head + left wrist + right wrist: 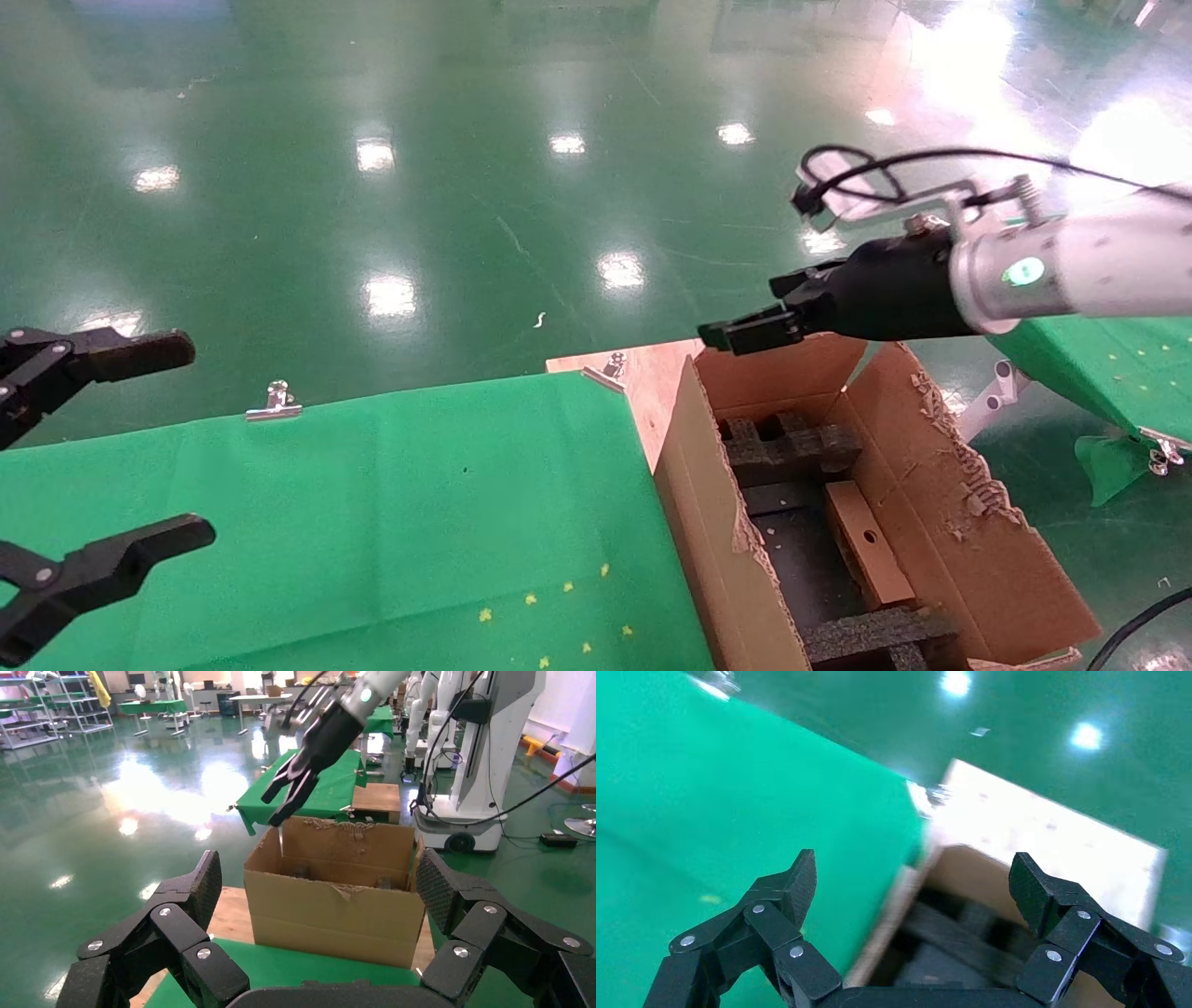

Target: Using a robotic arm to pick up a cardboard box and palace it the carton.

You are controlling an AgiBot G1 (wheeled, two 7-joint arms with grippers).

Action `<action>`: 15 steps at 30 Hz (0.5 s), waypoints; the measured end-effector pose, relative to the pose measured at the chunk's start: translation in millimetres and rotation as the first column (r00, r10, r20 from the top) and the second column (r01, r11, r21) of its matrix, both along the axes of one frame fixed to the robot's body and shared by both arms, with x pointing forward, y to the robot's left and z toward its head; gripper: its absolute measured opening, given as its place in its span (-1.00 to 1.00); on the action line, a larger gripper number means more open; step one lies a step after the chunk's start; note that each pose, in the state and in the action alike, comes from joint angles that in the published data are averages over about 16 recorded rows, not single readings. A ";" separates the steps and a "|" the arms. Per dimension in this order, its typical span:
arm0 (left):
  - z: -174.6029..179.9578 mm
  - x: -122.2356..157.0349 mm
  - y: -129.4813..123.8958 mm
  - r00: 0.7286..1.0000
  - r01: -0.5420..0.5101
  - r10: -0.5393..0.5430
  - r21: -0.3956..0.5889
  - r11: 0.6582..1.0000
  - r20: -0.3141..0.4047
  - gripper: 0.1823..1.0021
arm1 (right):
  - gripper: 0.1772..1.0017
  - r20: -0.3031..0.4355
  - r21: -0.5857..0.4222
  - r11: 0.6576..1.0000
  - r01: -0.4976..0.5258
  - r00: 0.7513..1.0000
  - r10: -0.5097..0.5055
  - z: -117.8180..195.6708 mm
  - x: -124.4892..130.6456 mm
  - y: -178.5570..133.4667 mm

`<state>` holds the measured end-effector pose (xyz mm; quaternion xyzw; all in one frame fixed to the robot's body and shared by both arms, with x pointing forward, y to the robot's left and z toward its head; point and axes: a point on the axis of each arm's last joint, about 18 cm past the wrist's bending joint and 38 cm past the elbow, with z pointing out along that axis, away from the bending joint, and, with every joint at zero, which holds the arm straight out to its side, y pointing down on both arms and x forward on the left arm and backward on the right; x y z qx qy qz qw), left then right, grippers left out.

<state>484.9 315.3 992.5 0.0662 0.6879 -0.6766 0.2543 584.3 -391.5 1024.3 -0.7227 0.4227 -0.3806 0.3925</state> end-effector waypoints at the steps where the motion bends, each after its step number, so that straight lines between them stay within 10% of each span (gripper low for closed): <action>1: 0.0 0.0 0.0 1.000 0.000 0.000 0.000 1.000 0.000 1.00 | 1.00 0.002 0.005 1.000 -0.015 1.000 0.015 3.0 -2.5 1.9; 15: 0.0 0.0 0.1 1.000 0.000 0.000 0.000 1.000 0.000 1.00 | 1.00 -0.002 0.012 0.998 -0.059 0.998 0.059 5.7 -7.1 7.9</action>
